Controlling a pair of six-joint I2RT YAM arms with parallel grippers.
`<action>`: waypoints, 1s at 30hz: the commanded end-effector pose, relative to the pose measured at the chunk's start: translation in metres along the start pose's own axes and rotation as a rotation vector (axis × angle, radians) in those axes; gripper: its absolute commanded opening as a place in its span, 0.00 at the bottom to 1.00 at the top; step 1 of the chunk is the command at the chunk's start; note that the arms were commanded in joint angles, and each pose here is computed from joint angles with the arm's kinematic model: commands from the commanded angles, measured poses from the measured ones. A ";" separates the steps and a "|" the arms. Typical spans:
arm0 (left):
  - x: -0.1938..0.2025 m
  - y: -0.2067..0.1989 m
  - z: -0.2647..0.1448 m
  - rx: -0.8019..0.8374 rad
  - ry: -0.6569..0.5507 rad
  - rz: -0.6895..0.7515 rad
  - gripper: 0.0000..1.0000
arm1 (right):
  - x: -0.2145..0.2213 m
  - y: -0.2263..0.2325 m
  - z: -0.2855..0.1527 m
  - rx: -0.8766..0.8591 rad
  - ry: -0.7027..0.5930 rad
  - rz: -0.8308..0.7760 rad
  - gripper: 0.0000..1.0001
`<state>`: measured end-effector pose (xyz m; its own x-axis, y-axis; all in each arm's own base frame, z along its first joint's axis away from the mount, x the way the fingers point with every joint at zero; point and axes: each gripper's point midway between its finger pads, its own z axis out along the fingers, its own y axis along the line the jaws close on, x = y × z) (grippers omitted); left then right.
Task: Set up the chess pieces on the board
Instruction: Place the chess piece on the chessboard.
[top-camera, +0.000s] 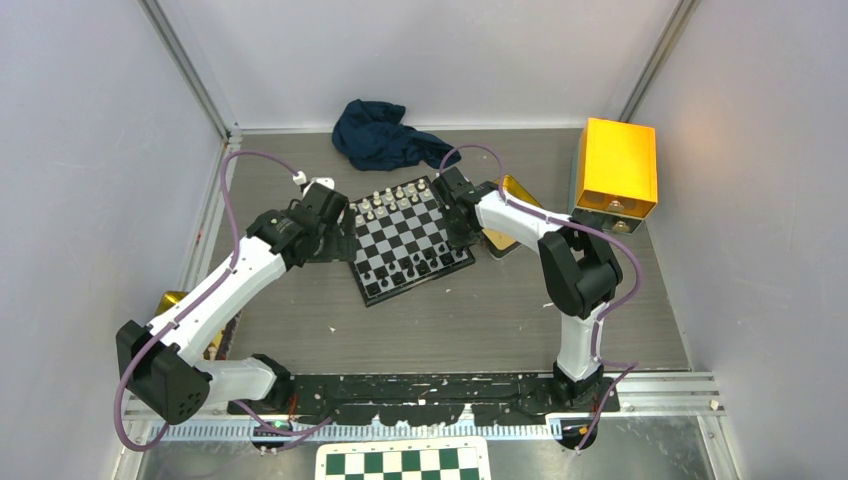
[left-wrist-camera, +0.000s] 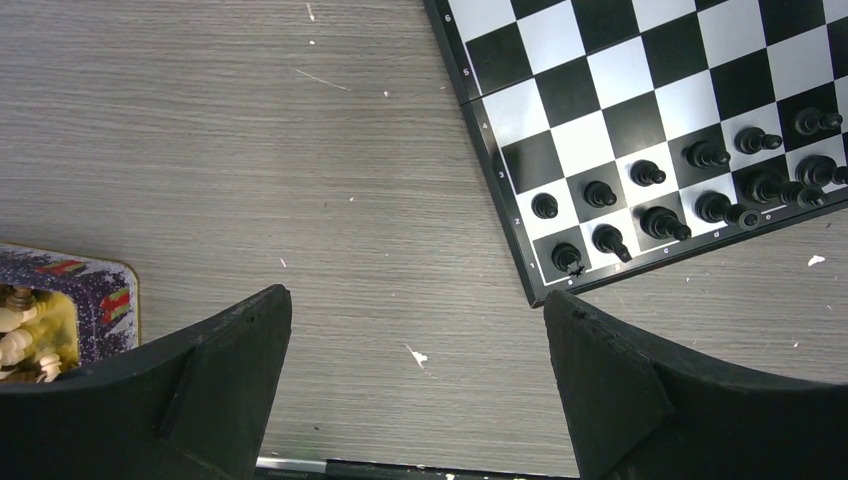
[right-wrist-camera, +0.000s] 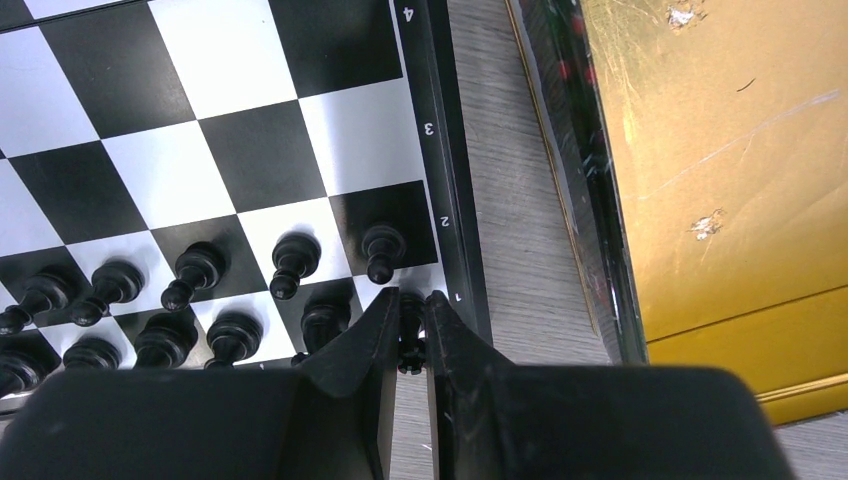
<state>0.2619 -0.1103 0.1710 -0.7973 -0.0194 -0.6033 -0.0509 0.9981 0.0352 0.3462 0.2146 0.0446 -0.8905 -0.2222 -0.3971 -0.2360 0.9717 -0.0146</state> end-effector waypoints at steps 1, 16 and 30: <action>-0.015 -0.008 -0.008 0.040 -0.053 -0.021 0.97 | -0.007 0.001 -0.006 0.006 -0.019 -0.005 0.20; -0.015 -0.009 -0.009 0.047 -0.055 -0.025 0.97 | -0.012 0.004 -0.010 -0.015 -0.035 -0.007 0.29; -0.020 -0.009 -0.010 0.047 -0.068 -0.025 0.97 | -0.029 0.010 -0.026 -0.044 -0.073 -0.015 0.29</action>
<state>0.2613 -0.1120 0.1707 -0.7998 -0.0199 -0.5999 -0.0455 0.9986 0.0275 0.3454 0.2157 0.0487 -0.8916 -0.2307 -0.3896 -0.2460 0.9692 -0.0109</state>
